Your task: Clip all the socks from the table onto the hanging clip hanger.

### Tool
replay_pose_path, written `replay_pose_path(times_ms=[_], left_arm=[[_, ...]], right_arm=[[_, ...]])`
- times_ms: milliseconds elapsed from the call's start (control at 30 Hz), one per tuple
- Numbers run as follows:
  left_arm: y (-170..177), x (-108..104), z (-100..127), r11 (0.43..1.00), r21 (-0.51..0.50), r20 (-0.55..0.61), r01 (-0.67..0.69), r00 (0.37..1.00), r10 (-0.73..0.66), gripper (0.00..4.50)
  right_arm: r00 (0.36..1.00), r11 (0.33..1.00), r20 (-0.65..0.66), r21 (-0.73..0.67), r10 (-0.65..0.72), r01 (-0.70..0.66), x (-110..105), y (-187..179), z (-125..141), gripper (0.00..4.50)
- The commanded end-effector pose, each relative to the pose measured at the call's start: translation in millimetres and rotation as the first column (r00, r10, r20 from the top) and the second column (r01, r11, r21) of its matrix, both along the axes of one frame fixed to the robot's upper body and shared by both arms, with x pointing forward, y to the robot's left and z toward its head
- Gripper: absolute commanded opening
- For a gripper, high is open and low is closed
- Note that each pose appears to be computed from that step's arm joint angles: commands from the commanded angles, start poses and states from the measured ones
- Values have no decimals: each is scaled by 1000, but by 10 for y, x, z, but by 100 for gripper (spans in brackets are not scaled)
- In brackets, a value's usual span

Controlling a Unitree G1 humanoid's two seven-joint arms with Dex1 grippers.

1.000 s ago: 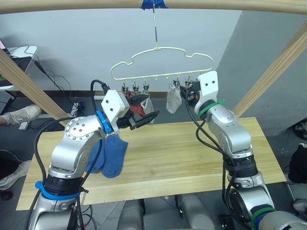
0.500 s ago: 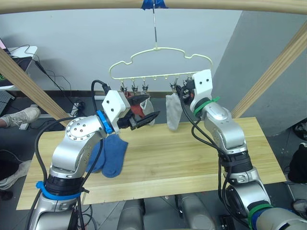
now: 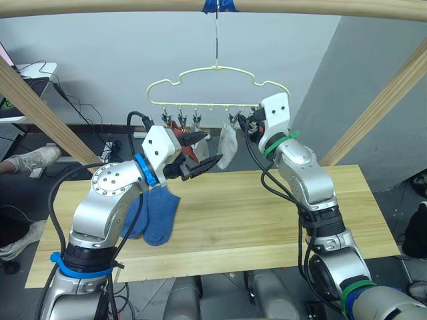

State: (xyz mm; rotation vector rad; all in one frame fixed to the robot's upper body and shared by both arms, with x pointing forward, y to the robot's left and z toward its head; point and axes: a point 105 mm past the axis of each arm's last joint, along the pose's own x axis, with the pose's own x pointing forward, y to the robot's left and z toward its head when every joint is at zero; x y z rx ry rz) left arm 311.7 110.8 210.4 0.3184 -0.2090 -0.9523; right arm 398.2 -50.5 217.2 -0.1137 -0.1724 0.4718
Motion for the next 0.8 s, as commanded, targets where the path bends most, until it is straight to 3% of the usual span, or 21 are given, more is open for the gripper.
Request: replay_pose_path(times_ms=[33,500,800], left_arm=[[-64,-56,66,1000,4,39,27,999,-27,329],[-73,-51,41,1000,5,29,29,999,-30,329],[-77,-48,38,999,9,29,33,999,-33,329]], right_arm=[[998,1000,60,9,-2,1,-27,15,157,223],[984,986,63,22,-165,164,-71,-152,106,223],[980,980,47,54,-192,190,-65,-186,104,223]])
